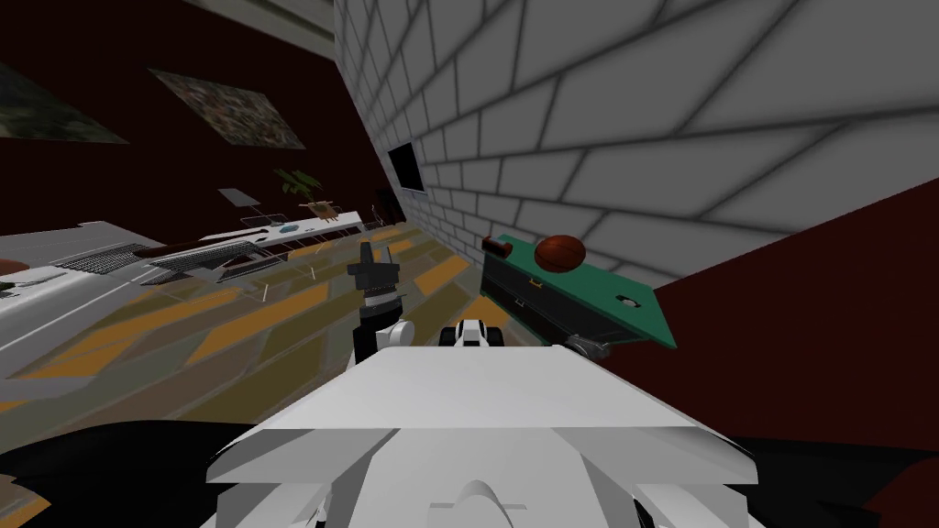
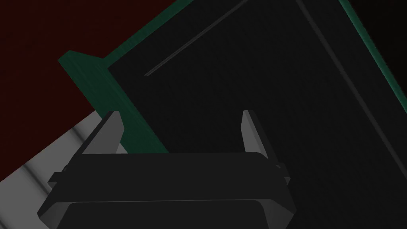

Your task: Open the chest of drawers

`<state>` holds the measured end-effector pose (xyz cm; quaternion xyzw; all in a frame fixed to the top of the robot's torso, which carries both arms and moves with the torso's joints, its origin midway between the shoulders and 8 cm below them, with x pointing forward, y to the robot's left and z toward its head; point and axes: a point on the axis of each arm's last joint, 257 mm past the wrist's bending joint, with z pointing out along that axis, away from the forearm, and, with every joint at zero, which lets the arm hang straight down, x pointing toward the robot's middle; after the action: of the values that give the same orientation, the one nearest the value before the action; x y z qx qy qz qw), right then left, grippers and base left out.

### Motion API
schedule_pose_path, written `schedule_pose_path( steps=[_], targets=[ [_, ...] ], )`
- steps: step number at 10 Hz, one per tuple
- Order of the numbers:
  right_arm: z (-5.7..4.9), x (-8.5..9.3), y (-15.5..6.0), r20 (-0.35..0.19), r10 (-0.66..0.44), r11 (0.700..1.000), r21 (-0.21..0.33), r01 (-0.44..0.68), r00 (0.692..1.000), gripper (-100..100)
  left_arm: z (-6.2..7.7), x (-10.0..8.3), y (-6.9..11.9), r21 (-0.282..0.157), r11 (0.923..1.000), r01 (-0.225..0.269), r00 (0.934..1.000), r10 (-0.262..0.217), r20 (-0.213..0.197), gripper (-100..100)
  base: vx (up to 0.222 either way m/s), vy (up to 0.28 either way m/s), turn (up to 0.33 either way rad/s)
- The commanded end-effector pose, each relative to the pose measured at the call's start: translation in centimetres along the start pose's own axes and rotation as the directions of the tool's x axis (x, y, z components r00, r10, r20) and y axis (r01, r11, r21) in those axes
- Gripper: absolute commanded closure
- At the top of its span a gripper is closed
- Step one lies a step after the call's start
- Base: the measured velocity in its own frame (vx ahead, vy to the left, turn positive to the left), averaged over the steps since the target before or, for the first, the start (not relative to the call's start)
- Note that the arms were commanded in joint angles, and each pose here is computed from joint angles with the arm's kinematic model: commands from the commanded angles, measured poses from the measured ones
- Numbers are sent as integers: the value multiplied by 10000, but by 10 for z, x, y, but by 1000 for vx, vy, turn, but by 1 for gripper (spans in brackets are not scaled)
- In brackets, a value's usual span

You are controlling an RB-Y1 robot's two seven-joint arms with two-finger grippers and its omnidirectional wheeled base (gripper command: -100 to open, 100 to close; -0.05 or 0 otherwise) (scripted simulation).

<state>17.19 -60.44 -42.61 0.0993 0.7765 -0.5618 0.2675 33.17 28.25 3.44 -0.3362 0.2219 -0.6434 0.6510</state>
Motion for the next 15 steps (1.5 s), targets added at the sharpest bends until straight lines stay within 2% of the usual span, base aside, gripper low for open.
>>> schedule_pose_path(
  steps=[1, 4, 9, 10, 11, 12, 13, 14, 15],
  targets=[
    [-2, 5, -13, 62, -894, 9932, 751, 887, 9960, -100, 0, 0, 0, 0, 10000, 1, 10000, -1, -1, 0, 41, -16, 102],
    [-8, 13, -21, 18, -1970, 9696, 1483, 1946, 9804, -100, 0, 0, 0, 0, 10000, 0, 10000, 0, 0, 0, 44, -13, 166],
    [-20, 5, -33, 269, -3234, 9177, 2527, 3065, 9459, -100, 0, 0, 0, 0, 10000, 1, 10000, -1, 0, 0, 41, -11, 146],
    [-26, 5, -32, 278, -3580, 9005, 2744, 3372, 9333, -100, 0, 0, 0, 0, 10000, -1, 10000, 1, 0, 0, 42, -8, 170],
    [-27, 2, -34, 346, -3682, 8943, 2866, 3437, 9291, -100, 0, 0, 0, 0, 10000, 0, 10000, 0, 0, 0, 37, -10, 97],
    [-34, -1, -32, 407, -3986, 8765, 3109, 3675, 9162, -100, 0, 0, 0, 0, 10000, -1, 10000, 1, 0, 0, 35, -13, 151],
    [-35, -1, -33, 437, -4077, 8716, 3164, 3744, 9121, -100, 0, 0, 0, 0, 10000, 0, 10000, 0, 0, 0, 31, -11, 99],
    [-42, -4, -31, 511, -4397, 8525, 3378, 3988, 8967, -100, 0, 0, 0, 0, 10000, -1, 10000, 1, 0, 0, 35, -10, 152],
    [-43, -5, -31, 539, -4420, 8506, 3423, 3992, 8954, -100, 0, 0, 0, 0, 10000, 0, 10000, 0, 0, 0, 32, -14, 89]
  ],
)
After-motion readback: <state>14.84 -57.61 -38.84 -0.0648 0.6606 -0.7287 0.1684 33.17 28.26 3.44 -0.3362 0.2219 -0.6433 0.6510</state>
